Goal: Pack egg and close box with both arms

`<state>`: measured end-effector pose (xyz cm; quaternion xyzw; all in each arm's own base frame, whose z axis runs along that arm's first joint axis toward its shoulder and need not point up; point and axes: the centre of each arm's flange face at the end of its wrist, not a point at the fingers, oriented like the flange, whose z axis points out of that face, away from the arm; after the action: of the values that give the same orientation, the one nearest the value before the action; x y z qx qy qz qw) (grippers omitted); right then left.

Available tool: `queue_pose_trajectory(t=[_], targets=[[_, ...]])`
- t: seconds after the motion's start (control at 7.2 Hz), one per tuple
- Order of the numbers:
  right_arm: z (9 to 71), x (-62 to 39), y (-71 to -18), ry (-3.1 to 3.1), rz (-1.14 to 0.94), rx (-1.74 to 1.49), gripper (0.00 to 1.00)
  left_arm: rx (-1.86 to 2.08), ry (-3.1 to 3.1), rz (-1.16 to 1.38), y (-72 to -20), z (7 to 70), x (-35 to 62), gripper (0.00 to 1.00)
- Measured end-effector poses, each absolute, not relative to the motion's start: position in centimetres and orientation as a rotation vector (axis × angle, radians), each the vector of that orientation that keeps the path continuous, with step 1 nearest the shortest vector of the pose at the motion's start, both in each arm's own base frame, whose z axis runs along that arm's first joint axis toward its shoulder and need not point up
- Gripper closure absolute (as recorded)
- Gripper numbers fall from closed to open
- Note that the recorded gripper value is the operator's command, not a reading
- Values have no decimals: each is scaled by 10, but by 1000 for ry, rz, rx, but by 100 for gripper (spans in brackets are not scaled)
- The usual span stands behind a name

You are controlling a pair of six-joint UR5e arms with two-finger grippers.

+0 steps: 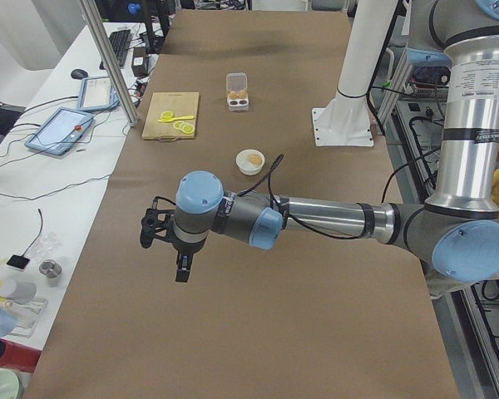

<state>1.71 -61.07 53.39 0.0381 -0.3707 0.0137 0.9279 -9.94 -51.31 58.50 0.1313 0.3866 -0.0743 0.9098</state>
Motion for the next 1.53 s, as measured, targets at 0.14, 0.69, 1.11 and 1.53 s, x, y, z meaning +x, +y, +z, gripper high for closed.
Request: queue_pose_trajectory(t=[0.14, 0.69, 1.11, 1.53], targets=[[534, 17, -611, -760, 28, 78, 0, 272, 797, -152, -513, 585, -99, 3], [532, 17, -611, -761, 27, 82, 0, 304, 841, -27, -518, 547, -53, 3], [529, 17, -611, -760, 25, 88, 0, 350, 892, 178, -531, 474, 41, 2], [528, 17, -611, -759, 24, 90, 0, 323, 933, 277, -536, 402, 172, 2]])
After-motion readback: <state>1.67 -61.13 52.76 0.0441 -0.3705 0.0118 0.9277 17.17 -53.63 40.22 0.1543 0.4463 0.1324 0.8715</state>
